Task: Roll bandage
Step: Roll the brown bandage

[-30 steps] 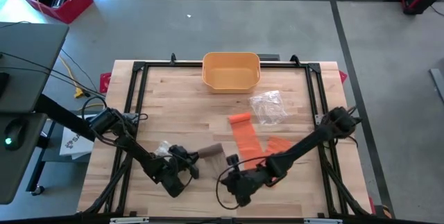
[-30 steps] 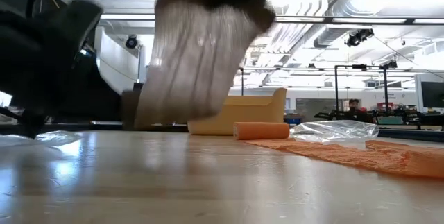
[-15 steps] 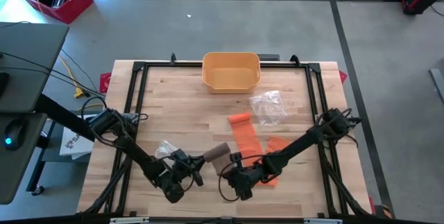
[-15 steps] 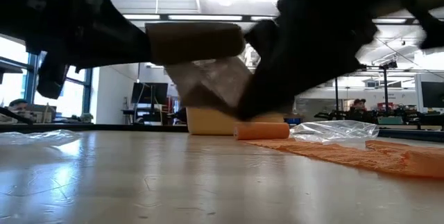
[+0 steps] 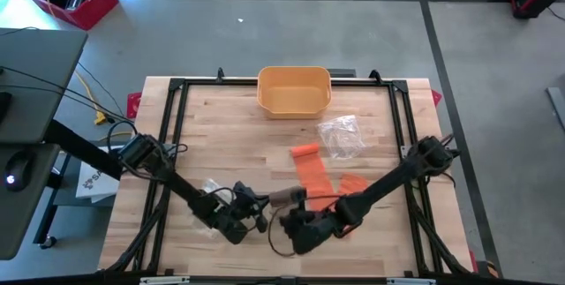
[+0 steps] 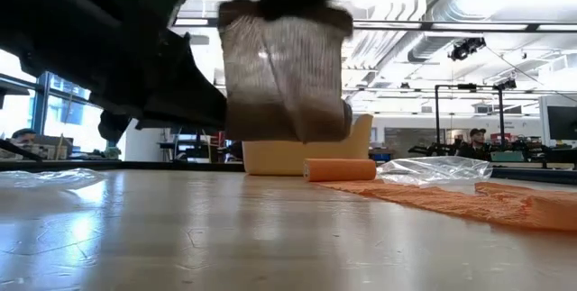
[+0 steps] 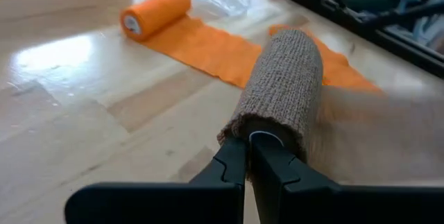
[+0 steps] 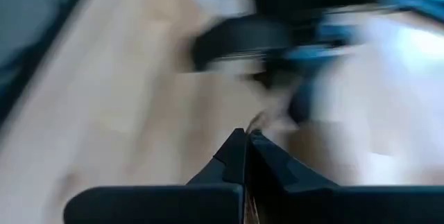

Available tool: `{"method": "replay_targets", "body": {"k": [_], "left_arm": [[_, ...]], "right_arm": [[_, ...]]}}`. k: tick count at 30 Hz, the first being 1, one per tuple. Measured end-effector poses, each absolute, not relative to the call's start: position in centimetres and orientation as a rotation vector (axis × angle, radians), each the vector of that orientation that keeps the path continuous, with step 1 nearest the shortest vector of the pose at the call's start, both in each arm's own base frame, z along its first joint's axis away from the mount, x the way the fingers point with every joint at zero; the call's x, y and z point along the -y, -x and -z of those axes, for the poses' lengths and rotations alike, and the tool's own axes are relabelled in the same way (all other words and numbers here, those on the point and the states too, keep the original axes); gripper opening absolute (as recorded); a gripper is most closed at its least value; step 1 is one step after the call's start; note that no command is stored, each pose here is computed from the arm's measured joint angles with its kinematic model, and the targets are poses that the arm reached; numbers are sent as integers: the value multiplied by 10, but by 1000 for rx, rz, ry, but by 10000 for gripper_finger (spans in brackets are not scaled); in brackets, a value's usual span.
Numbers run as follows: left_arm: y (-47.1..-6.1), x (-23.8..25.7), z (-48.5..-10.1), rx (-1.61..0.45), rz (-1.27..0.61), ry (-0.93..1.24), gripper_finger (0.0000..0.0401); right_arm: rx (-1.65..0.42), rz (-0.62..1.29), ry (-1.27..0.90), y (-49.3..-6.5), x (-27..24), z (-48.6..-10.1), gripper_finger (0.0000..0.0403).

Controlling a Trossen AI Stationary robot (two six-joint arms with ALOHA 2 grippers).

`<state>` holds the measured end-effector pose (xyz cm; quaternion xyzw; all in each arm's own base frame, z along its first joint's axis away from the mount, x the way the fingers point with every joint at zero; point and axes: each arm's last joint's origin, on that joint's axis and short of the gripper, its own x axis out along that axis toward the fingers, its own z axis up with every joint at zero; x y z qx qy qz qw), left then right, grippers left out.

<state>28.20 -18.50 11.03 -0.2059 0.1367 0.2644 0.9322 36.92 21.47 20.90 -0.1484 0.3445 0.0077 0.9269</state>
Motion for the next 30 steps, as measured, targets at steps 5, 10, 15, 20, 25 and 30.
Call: {"method": "replay_targets", "body": {"k": [5, 10, 15, 20, 25, 30], "left_arm": [[-275, 197, -111, -306, -476, 412, 0], [-269, 211, -114, -312, -386, 383, 0], [-261, 225, -117, -306, -317, 345, 0], [-251, 238, -120, -298, -259, 302, 0], [-244, 244, -118, -308, -252, 303, 0], [-244, 241, -116, -328, -260, 306, 0]], "right_arm": [[-725, 69, 343, -373, -189, -240, 0], [-774, 79, 353, -383, -160, -241, 0], [-867, 29, 288, -390, -137, -224, 0], [-860, -113, 189, -388, -130, -197, 0], [-758, -196, 78, -385, -132, -176, 0], [-702, -201, 18, -385, -131, -170, 13]]}}
